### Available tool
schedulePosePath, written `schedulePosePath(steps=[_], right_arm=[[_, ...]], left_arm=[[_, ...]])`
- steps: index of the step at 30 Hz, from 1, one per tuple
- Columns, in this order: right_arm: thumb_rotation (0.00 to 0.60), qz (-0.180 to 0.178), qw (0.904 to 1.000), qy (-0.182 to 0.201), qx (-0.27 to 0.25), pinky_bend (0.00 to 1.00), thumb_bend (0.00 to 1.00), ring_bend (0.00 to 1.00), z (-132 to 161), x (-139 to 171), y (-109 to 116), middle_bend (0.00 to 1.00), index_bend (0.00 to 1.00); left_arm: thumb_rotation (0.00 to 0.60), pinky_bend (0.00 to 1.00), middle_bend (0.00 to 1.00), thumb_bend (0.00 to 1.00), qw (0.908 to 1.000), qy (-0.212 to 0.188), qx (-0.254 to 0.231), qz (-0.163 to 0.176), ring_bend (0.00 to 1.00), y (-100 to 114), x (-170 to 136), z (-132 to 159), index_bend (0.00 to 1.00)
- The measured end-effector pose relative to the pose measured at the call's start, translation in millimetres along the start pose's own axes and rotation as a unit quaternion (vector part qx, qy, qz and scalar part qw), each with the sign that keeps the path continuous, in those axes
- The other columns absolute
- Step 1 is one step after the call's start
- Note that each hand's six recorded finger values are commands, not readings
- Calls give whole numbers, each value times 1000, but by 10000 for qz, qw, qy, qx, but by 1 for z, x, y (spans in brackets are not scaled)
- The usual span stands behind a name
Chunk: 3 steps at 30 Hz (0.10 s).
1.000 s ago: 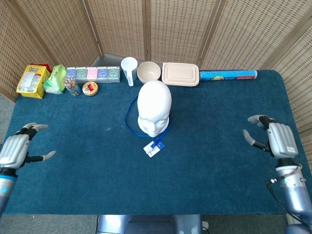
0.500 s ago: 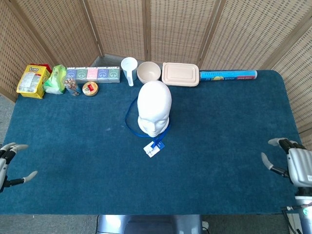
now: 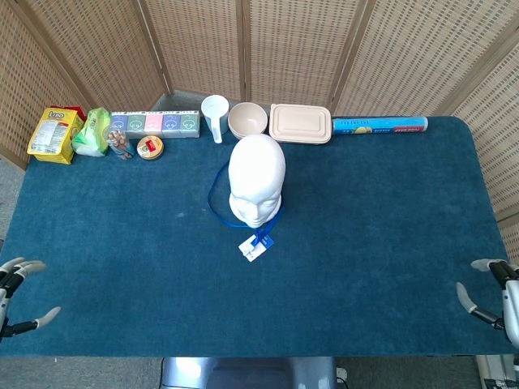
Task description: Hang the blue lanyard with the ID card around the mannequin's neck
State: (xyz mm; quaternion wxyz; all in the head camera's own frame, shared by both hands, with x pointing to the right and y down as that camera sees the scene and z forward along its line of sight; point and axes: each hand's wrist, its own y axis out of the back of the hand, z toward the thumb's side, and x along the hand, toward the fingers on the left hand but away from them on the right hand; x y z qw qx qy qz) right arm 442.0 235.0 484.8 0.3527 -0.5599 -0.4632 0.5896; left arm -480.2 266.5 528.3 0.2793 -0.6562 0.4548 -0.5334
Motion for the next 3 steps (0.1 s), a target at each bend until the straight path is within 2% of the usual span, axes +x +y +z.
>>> schedulePosePath(steps=[3], right_arm=[[189, -2, 10000, 20, -15, 391, 385, 392, -1, 1, 0, 409, 370]], left_arm=[[463, 274, 262, 139, 10000, 9, 1, 22, 158, 2, 0, 1, 260]])
